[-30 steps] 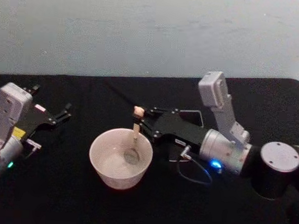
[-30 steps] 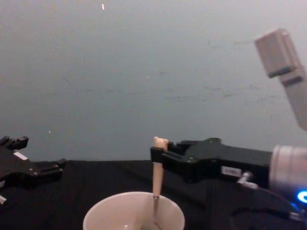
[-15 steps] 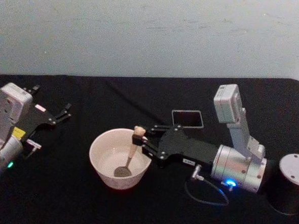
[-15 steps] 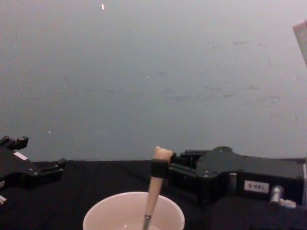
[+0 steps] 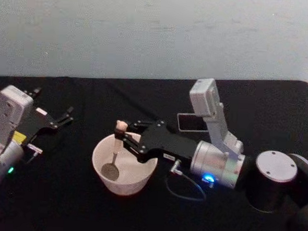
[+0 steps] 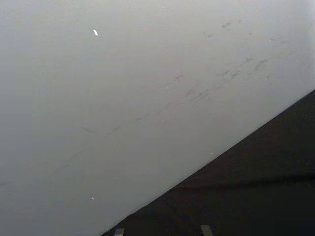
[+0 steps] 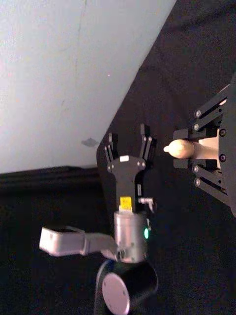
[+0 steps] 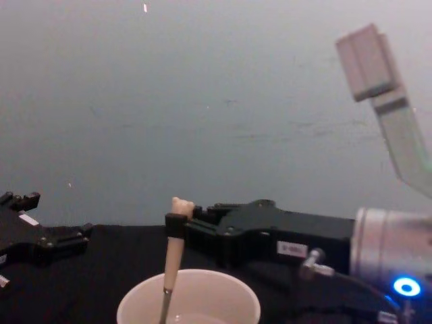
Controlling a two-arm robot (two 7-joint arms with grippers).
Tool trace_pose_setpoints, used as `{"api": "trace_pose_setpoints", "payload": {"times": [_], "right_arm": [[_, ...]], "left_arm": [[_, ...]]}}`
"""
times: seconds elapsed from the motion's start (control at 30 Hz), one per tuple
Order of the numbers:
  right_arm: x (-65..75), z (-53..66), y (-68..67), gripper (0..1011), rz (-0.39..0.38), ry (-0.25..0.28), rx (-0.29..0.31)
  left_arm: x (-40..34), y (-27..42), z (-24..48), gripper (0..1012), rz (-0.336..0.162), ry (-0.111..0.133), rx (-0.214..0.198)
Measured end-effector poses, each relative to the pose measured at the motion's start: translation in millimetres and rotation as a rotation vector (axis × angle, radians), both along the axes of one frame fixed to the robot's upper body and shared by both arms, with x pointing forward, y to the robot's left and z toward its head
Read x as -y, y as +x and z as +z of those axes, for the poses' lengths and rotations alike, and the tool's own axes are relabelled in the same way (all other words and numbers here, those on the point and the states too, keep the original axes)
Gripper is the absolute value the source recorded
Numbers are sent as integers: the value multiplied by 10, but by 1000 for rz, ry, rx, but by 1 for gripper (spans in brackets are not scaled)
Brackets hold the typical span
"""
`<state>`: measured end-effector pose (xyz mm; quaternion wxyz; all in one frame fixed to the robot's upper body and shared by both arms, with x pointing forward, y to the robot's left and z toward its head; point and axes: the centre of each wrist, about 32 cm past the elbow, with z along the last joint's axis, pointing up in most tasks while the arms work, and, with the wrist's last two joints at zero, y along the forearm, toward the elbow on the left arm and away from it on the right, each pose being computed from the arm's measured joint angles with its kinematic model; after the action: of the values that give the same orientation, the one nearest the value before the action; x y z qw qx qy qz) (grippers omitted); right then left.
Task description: Pick up the stirring spoon with one hand, stir inside the cup, then place it back in its original position.
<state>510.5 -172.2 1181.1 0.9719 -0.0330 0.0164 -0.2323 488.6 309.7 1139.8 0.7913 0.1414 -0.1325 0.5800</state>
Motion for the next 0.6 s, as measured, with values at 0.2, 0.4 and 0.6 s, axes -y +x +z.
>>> {"api": "trace_pose_setpoints", "payload": {"times": [0.2,0.4,0.6], "right_arm": [[-83,1,109,223,-42,-4,5],[-41,12,168,223,-78,-13,11],[129,69,135,223,-98,-21,9]], "left_arm": [[0,0,0,1002,0,0,0],[0,0,0,1001,0,0,0],[0,0,0,1001,0,0,0]]}}
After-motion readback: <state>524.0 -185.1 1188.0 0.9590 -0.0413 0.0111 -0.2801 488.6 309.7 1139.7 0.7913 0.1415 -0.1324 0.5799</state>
